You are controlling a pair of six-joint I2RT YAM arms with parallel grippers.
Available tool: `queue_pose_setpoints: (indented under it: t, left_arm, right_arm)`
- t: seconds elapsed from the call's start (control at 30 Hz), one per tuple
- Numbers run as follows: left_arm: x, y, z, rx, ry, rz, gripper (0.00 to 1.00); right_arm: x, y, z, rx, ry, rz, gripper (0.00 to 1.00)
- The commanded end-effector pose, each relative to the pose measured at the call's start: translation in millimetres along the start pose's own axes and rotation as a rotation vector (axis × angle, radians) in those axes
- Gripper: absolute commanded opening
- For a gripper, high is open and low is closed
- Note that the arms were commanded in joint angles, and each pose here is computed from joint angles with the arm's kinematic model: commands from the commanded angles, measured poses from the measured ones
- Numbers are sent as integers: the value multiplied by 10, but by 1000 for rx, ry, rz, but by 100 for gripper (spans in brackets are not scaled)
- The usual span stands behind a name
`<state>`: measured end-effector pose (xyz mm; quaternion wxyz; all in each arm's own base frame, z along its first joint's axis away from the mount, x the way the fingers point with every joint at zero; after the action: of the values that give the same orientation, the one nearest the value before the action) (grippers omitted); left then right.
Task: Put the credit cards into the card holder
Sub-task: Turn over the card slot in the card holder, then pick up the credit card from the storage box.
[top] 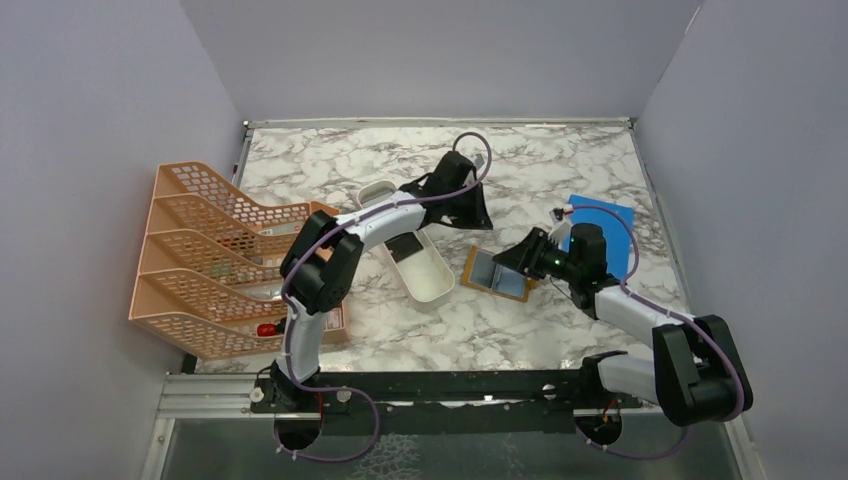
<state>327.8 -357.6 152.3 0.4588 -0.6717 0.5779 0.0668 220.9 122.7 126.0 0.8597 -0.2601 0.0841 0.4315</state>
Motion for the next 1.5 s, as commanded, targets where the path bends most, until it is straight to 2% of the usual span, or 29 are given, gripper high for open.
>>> queue_pose_setpoints:
  t: [0.0,0.27,0.5,0.6,0.67,0.73,0.93,1.1,1.23,1.47]
  left_arm:
    - [-418,-322,-62,74,-49,-94,16]
    - [-942,-517,204,145,-288,-189,18]
    - [-1392,-531,359,244,-467,-235,19]
    - [-1585,-486,430,261,-476,-241,17]
    - [-1660,-446,468,311,-475,-226,27]
    - [-1703,-396,513,371,-487,-204,32]
    - [-1696,-266,600,562,-447,-86,35]
    - [-1598,-51,845,834,-421,89,49]
    - [-1586,-71,1016,840,-552,145,62]
    - [-1431,-18,1221,908,-586,277,65]
  right_arm:
    - [51,-57,68,-14,-42,19,49]
    - [204,-133,53,9,-46,76,49]
    - [271,-201,105,0,-57,125,50]
    - [288,-207,102,-5,-61,141,50]
    - [284,-196,96,2,-55,152,50]
    - [254,-190,103,0,-35,156,50]
    - [69,-153,164,-91,-3,134,51]
    - [-48,-66,110,-139,43,149,52]
    - [-101,-31,83,-155,65,141,52]
    - [-101,-24,117,-144,35,148,52]
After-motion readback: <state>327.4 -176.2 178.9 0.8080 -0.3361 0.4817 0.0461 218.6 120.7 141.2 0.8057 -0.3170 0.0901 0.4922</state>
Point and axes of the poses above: each gripper's point midway between its finger pads, its own x axis out along the fingers, its own z axis along the line the jaws close on, y = z × x, the point moved 8 cm from there along -x, back along the fingers, and after that the axes turned 8 degrees about x, right-handed, at the moved point
